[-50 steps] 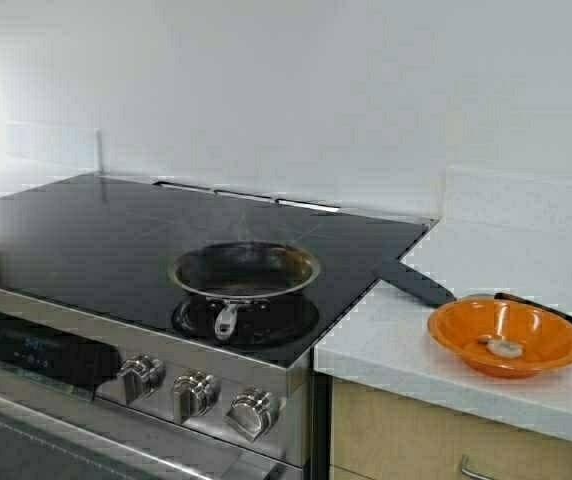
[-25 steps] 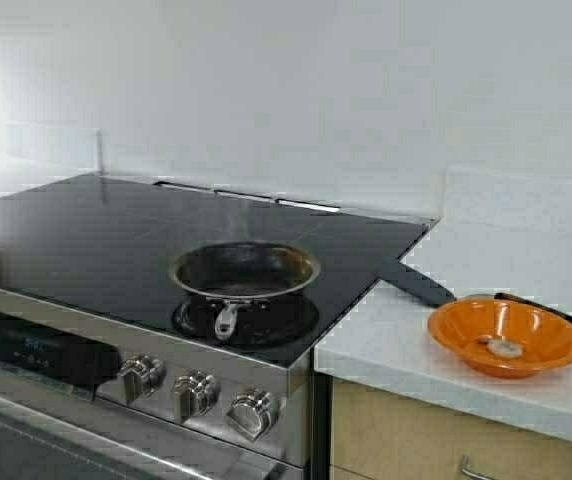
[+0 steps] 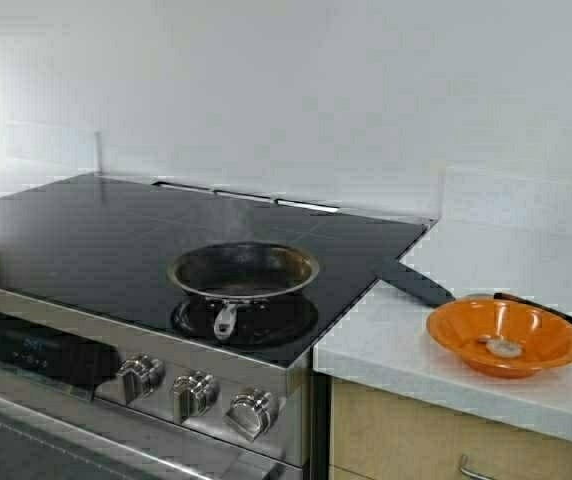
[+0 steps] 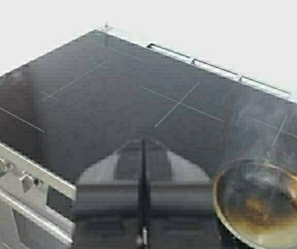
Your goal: Add oil to the pan and cook the shrimp and serve it
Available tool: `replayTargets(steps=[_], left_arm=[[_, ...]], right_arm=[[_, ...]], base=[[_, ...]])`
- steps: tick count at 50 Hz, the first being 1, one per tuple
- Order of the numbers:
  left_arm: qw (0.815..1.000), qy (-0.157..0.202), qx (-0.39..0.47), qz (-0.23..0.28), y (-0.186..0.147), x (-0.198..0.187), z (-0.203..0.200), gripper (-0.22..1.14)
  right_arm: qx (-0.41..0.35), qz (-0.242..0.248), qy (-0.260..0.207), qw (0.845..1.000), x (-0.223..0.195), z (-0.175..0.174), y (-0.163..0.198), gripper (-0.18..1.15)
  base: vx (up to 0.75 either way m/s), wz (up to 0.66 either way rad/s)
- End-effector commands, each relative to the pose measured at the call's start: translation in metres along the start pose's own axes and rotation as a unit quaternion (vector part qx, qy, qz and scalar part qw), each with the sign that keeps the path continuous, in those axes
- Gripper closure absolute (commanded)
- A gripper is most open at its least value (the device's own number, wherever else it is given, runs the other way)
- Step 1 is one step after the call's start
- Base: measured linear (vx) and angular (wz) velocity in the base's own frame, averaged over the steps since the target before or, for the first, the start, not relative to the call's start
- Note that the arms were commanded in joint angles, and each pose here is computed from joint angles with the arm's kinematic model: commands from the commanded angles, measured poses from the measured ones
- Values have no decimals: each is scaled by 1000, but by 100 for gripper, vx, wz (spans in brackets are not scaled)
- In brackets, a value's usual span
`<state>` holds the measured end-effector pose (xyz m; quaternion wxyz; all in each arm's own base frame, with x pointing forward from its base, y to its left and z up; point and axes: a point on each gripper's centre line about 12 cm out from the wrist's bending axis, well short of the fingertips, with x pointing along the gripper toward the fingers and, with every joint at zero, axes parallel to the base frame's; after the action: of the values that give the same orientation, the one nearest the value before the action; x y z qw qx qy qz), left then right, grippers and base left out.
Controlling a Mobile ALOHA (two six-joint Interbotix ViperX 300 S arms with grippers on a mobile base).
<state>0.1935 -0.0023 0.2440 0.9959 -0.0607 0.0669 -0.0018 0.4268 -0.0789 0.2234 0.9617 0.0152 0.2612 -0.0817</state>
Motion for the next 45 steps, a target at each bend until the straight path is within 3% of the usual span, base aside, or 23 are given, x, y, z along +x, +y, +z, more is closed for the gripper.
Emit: replayTargets(steps=[1, 20, 38, 45], left_arm=[[1000, -8, -4, 0, -1, 3, 9, 89], [1000, -11, -4, -1, -2, 3, 13, 89], [1000, -15, -5, -2, -2, 2, 15, 89], [1000, -15, -5, -2, -2, 2, 15, 89]], right_arm=[[-44, 38, -23, 998, -40, 30, 30, 90], [-131, 169, 1, 977, -122, -1, 125, 90], [-135, 275, 63, 950, -182, -70, 175, 90], [-152, 302, 94, 937, -195, -80, 190, 80]], base=[[0, 0], [0, 0], [0, 0], [0, 0]])
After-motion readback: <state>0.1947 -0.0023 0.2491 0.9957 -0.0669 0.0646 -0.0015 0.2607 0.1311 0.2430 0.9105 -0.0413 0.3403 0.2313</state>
